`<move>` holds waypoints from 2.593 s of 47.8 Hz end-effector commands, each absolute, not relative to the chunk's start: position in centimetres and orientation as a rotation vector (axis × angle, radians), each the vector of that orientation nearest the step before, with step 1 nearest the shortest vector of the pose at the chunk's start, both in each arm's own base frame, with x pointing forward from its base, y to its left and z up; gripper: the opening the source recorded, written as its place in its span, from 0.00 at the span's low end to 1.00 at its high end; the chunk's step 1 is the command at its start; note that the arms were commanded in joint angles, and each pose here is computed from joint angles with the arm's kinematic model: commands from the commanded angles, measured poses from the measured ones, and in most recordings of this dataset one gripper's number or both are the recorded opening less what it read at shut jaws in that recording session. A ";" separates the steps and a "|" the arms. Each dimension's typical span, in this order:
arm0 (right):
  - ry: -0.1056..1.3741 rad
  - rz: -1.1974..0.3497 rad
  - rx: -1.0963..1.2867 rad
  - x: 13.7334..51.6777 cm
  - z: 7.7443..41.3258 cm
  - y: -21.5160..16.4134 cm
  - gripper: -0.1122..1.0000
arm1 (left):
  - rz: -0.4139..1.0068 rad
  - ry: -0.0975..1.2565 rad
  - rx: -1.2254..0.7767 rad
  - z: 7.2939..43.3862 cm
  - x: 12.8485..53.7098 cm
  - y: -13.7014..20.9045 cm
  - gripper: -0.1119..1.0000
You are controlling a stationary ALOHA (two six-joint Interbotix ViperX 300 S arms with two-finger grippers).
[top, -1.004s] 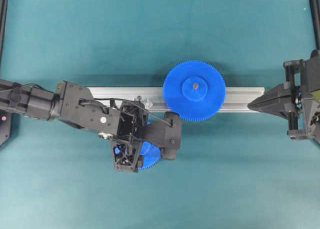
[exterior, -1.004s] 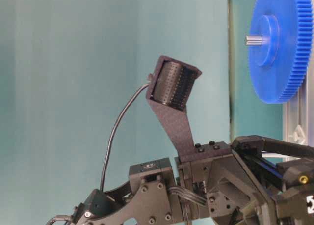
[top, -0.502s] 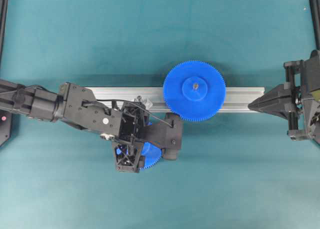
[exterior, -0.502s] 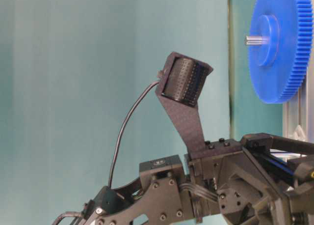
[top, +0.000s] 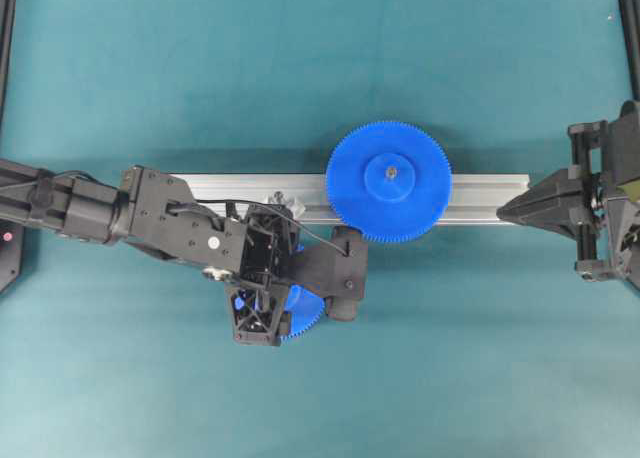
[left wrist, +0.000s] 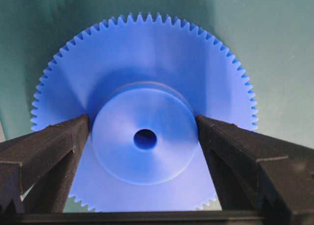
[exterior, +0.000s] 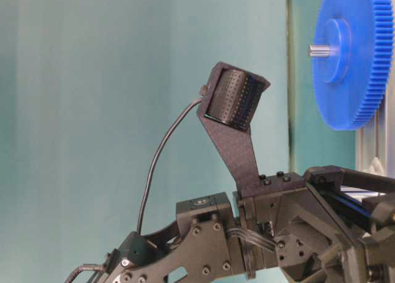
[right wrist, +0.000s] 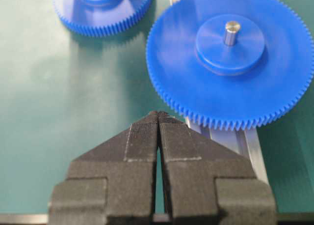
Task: Insert the small gear onto the shaft.
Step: 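Lift the gear with the left gripper and tilt it upright, then carry the upright gear toward the free left shaft on the rail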
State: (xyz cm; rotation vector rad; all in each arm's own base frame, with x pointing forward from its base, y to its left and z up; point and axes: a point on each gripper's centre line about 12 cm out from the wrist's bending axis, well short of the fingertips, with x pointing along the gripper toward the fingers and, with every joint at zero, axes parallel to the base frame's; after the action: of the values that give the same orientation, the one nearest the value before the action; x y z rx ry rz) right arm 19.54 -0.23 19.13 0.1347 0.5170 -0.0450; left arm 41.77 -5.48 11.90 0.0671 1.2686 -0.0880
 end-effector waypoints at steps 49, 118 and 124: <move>0.489 -0.046 0.144 19.7 19.8 -0.2 0.13 | -0.092 1.271 0.075 13.1 41.9 -5.5 0.73; 0.469 -0.044 0.144 19.4 20.1 -0.2 0.13 | -0.051 1.191 0.045 27.1 40.1 -3.5 0.73; 0.469 -0.045 0.145 19.4 20.1 -0.2 0.13 | -0.034 1.179 0.033 28.2 39.6 -2.7 0.73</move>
State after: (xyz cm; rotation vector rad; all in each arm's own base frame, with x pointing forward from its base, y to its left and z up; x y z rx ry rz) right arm 19.16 -0.20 19.70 0.1359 0.4818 -0.0416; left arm 39.97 -3.13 24.99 0.0382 1.2570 -0.0404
